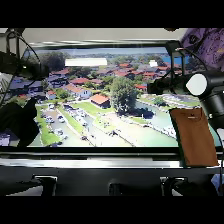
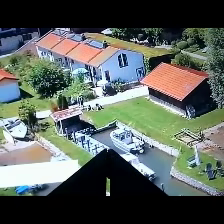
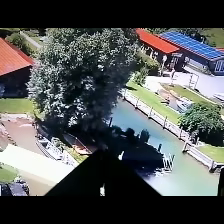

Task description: Fold the clothes and pants, and hang the long-sleeved shirts on hangers.

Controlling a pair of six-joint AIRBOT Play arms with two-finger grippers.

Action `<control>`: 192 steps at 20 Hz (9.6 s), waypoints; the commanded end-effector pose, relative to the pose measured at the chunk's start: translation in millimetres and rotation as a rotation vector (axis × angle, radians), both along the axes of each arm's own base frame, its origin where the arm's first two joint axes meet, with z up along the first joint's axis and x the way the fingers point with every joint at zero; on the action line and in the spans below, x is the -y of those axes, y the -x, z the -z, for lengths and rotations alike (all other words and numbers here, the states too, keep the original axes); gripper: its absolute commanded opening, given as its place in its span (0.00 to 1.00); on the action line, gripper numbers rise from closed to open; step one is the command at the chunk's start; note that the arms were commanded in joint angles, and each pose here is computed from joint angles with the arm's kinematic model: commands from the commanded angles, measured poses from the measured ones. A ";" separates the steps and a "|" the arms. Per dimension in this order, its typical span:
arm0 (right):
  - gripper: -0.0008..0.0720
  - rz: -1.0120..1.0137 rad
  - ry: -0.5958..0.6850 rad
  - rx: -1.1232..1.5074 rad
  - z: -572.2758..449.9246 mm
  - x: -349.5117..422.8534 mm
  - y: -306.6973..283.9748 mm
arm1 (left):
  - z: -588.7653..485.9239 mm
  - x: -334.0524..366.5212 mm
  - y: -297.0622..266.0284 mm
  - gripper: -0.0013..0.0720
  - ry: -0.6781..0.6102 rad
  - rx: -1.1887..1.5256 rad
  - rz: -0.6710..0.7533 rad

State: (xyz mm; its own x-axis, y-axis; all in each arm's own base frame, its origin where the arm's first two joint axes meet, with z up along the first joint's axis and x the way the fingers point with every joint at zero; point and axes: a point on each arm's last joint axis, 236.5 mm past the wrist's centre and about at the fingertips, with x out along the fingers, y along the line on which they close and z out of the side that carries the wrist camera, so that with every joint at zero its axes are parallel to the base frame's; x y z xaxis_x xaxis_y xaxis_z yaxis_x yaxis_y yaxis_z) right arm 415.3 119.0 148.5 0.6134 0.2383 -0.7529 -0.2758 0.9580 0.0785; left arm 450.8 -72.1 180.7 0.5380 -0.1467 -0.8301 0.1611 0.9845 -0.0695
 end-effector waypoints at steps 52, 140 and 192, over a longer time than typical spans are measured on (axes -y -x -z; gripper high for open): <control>0.22 -0.004 0.002 -0.026 3.6 -0.4 4.9 | 277.0 -269.3 88.9 0.61 0.035 -0.403 -0.862; 0.06 0.002 -0.593 0.151 -113.4 -60.9 3.4 | -88.8 -46.5 -68.9 0.03 0.436 0.373 -0.107; 0.06 0.321 -0.302 -0.486 154.8 -29.6 -89.8 | 252.0 -23.1 135.8 0.97 0.882 -0.409 -0.652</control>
